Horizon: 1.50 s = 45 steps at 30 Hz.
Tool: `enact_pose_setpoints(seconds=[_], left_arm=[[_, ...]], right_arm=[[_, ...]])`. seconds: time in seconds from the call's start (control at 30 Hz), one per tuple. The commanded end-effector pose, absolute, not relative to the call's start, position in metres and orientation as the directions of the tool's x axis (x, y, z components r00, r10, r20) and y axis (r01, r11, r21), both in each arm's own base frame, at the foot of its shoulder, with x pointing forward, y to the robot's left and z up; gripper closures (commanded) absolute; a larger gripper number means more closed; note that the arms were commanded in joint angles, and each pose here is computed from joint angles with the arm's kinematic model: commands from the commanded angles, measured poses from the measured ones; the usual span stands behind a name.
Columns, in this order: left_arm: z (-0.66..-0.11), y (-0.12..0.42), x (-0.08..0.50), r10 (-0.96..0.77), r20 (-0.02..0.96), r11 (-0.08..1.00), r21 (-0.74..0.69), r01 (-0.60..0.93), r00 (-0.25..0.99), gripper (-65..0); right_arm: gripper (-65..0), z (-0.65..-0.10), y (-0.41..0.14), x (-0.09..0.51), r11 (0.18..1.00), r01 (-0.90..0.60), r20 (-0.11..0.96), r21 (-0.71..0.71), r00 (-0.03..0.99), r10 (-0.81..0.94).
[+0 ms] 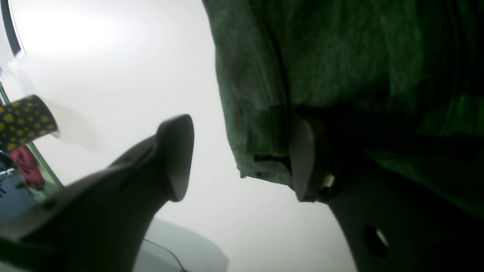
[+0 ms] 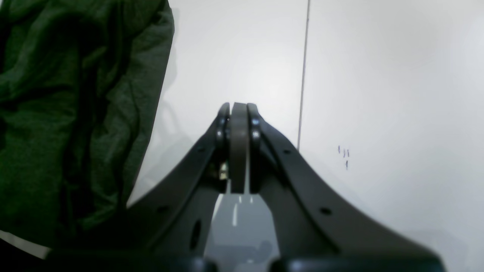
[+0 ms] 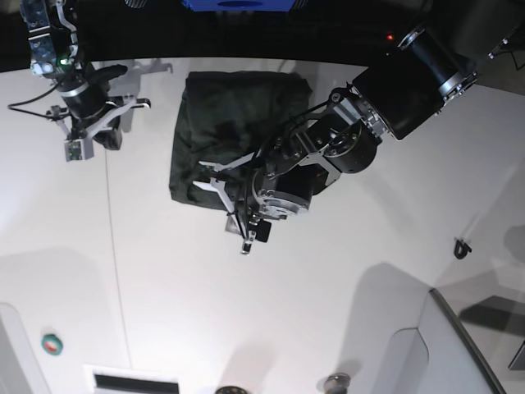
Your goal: Layout the t-shirt on the table in an organized manner, then fold the t-shirt properly
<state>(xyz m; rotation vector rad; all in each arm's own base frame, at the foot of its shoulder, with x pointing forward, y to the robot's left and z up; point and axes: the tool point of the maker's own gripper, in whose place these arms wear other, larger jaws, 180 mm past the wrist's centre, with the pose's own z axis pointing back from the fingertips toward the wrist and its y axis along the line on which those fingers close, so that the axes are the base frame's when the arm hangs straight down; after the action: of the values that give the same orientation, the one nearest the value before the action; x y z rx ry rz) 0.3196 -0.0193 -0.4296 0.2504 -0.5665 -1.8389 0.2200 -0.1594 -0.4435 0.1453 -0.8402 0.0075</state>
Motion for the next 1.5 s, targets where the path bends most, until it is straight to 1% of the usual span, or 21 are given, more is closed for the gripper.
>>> enact_pose_setpoints(seconds=[0.0, 0.13, 0.27, 0.37, 0.5, 0.67, 0.83, 0.9, 0.97, 1.07, 1.1, 1.13, 1.17, 1.2, 1.23, 1.27, 1.33, 1.47], left_arm=[[-0.415, -0.023, 0.333, -0.934, 0.116, -0.227, 0.535, 0.813, -0.337, -38.2], [-0.418, -0.021, 0.331, -0.935, 0.115, -0.229, 0.529, 0.817, -0.336, -38.2], [-0.434, -0.019, 0.319, -0.940, 0.121, -0.224, 0.488, 0.844, -0.319, -38.2], [-0.438, -0.026, 0.311, -0.937, 0.153, -0.211, 0.466, 0.859, -0.313, -38.2], [-0.419, -0.048, 0.306, -0.911, 0.277, -0.157, 0.454, 0.877, -0.307, -38.2], [-0.405, -0.042, 0.324, -0.916, 0.302, -0.092, 0.480, 0.873, -0.263, -38.2], [-0.382, -0.039, 0.335, -0.908, 0.334, -0.044, 0.525, 0.850, -0.254, -38.2], [-0.374, -0.035, 0.331, -0.901, 0.352, -0.025, 0.541, 0.841, -0.253, -38.2], [-0.361, -0.025, 0.330, -0.894, 0.379, 0.020, 0.562, 0.827, -0.237, -38.0], [-0.350, 0.004, 0.332, -0.892, 0.430, 0.143, 0.566, 0.812, -0.142, -37.5], [-0.348, 0.019, 0.334, -0.892, 0.442, 0.192, 0.566, 0.802, -0.098, -35.2], [-0.346, 0.034, 0.336, -0.890, 0.453, 0.240, 0.565, 0.790, -0.053, -29.9], [-0.343, 0.047, 0.337, -0.886, 0.464, 0.283, 0.566, 0.774, -0.016, -23.0], [-0.339, 0.059, 0.338, -0.880, 0.474, 0.321, 0.570, 0.756, 0.016, -13.8], [-0.336, 0.072, 0.337, -0.873, 0.485, 0.361, 0.571, 0.737, 0.052, -1.8], [-0.330, 0.085, 0.337, -0.862, 0.500, 0.400, 0.576, 0.713, 0.080, 0.0], [-0.325, 0.104, 0.331, -0.830, 0.546, 0.468, 0.569, 0.677, 0.114, 0.0], [-0.334, 0.137, 0.305, -0.771, 0.614, 0.560, 0.527, 0.639, 0.169, 0.0]], right_arm=[[-0.8, -0.433, -0.160, 0.226, 0.989, -0.073, 0.770, 0.125, 0.637, -0.050], [-0.8, -0.433, -0.159, 0.227, 0.989, -0.077, 0.771, 0.126, 0.635, -0.049], [-0.8, -0.433, -0.159, 0.227, 0.989, -0.077, 0.771, 0.126, 0.635, -0.049], [-0.8, -0.433, -0.159, 0.227, 0.989, -0.077, 0.771, 0.126, 0.635, -0.049], [-0.8, -0.433, -0.159, 0.226, 0.989, -0.076, 0.770, 0.127, 0.636, -0.049], [-0.8, -0.433, -0.160, 0.227, 0.989, -0.074, 0.770, 0.125, 0.636, -0.050], [-0.8, -0.433, -0.161, 0.226, 0.990, -0.071, 0.770, 0.124, 0.636, -0.051], [-0.8, -0.433, -0.161, 0.226, 0.990, -0.071, 0.770, 0.124, 0.636, -0.051], [-0.8, -0.433, -0.161, 0.227, 0.990, -0.071, 0.771, 0.124, 0.635, -0.051], [-0.8, -0.433, -0.161, 0.227, 0.990, -0.073, 0.771, 0.125, 0.635, -0.050], [-0.8, -0.433, -0.161, 0.227, 0.990, -0.073, 0.771, 0.125, 0.635, -0.050], [-0.8, -0.433, -0.161, 0.227, 0.990, -0.073, 0.771, 0.125, 0.635, -0.050], [-0.8, -0.433, -0.161, 0.227, 0.990, -0.073, 0.771, 0.125, 0.635, -0.050], [-0.8, -0.432, -0.161, 0.227, 0.990, -0.073, 0.772, 0.125, 0.633, -0.051], [-0.8, -0.432, -0.161, 0.227, 0.990, -0.073, 0.773, 0.125, 0.632, -0.051], [-0.8, -0.431, -0.161, 0.229, 0.990, -0.073, 0.776, 0.124, 0.628, -0.051], [-0.8, -0.423, -0.160, 0.233, 0.989, -0.083, 0.790, 0.123, 0.612, -0.047], [-0.8, -0.401, -0.156, 0.235, 0.987, -0.101, 0.820, 0.124, 0.570, -0.045]])
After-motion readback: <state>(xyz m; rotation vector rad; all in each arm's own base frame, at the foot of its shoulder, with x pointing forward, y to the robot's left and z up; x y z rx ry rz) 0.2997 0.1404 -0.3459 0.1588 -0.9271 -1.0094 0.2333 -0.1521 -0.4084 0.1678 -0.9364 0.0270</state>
